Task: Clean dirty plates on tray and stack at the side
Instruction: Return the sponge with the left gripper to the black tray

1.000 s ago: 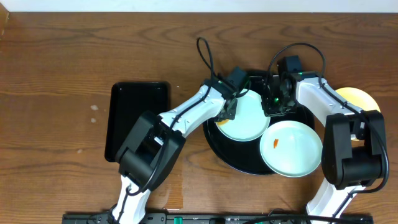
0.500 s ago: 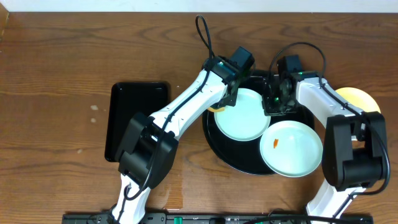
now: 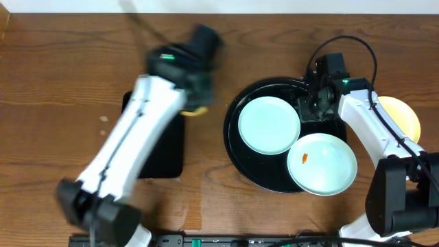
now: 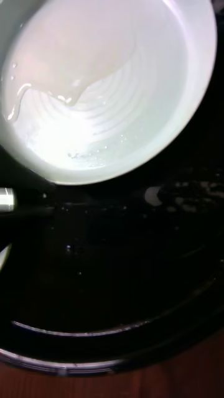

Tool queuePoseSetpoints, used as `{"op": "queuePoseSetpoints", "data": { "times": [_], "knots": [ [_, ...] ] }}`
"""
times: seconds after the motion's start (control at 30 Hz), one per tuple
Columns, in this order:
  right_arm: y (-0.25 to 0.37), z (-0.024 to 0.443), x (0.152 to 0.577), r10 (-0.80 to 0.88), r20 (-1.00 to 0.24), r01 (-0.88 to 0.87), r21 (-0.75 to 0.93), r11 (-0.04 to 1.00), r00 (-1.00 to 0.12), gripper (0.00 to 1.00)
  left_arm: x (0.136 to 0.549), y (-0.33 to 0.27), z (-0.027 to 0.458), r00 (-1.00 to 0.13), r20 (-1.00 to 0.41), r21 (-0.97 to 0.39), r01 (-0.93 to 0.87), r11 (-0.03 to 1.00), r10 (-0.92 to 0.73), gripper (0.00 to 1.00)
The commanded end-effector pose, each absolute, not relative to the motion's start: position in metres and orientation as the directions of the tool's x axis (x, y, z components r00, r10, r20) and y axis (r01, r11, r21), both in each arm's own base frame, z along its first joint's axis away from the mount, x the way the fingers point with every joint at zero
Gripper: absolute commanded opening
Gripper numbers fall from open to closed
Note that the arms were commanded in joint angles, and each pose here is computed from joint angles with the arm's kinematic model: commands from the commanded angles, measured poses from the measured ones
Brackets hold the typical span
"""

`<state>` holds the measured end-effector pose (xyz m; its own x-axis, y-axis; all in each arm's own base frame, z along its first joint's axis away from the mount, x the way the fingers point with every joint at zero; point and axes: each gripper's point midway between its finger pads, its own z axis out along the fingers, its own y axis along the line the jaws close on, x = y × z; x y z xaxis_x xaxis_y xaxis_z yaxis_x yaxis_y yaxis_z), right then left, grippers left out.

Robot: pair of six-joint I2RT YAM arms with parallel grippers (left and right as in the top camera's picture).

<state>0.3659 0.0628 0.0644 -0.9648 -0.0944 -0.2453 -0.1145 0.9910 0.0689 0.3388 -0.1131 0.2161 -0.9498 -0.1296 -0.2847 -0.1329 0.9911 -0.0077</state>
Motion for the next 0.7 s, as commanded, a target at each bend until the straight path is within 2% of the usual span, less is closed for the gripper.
{"op": "queuePoseSetpoints", "data": {
  "times": [0.0, 0.03, 0.13, 0.4, 0.5, 0.6, 0.67],
  "knots": [
    [0.08, 0.063, 0.361, -0.15, -0.237, -0.186, 0.137, 0.973, -0.96, 0.29, 0.33, -0.065, 0.207, -0.94, -0.245, 0.022, -0.25, 0.968, -0.237, 0.08],
    [0.081, 0.06, 0.361, -0.149, -0.23, -0.184, 0.142, 0.973, -0.962, 0.31, 0.327, -0.055, 0.202, -0.94, -0.227, 0.014, -0.263, 0.965, -0.253, 0.08],
    [0.081, 0.049, 0.362, -0.149, -0.208, -0.182, 0.148, 0.972, -0.967, 0.32, 0.321, -0.047, 0.177, -0.957, -0.152, -0.061, -0.24, 0.969, -0.247, 0.08],
    [0.089, 0.013, 0.358, -0.177, -0.134, -0.202, 0.202, 0.958, -0.975, 0.29, 0.301, -0.002, 0.101, -0.935, -0.061, -0.01, -0.351, 0.936, -0.35, 0.08],
    [0.088, 0.007, 0.36, -0.171, -0.128, -0.194, 0.201, 0.96, -0.977, 0.29, 0.297, 0.009, 0.079, -0.92, -0.058, -0.013, -0.388, 0.922, -0.388, 0.13],
    [0.087, 0.005, 0.363, -0.169, -0.135, -0.194, 0.197, 0.961, -0.976, 0.18, 0.293, 0.007, 0.063, -0.927, -0.048, -0.038, -0.371, 0.928, -0.372, 0.15],
    [0.08, 0.003, 0.363, -0.137, -0.126, -0.157, 0.164, 0.974, -0.983, 0.07, 0.29, 0.004, 0.056, -0.929, -0.038, -0.05, -0.366, 0.929, -0.368, 0.17]
  ]
}}
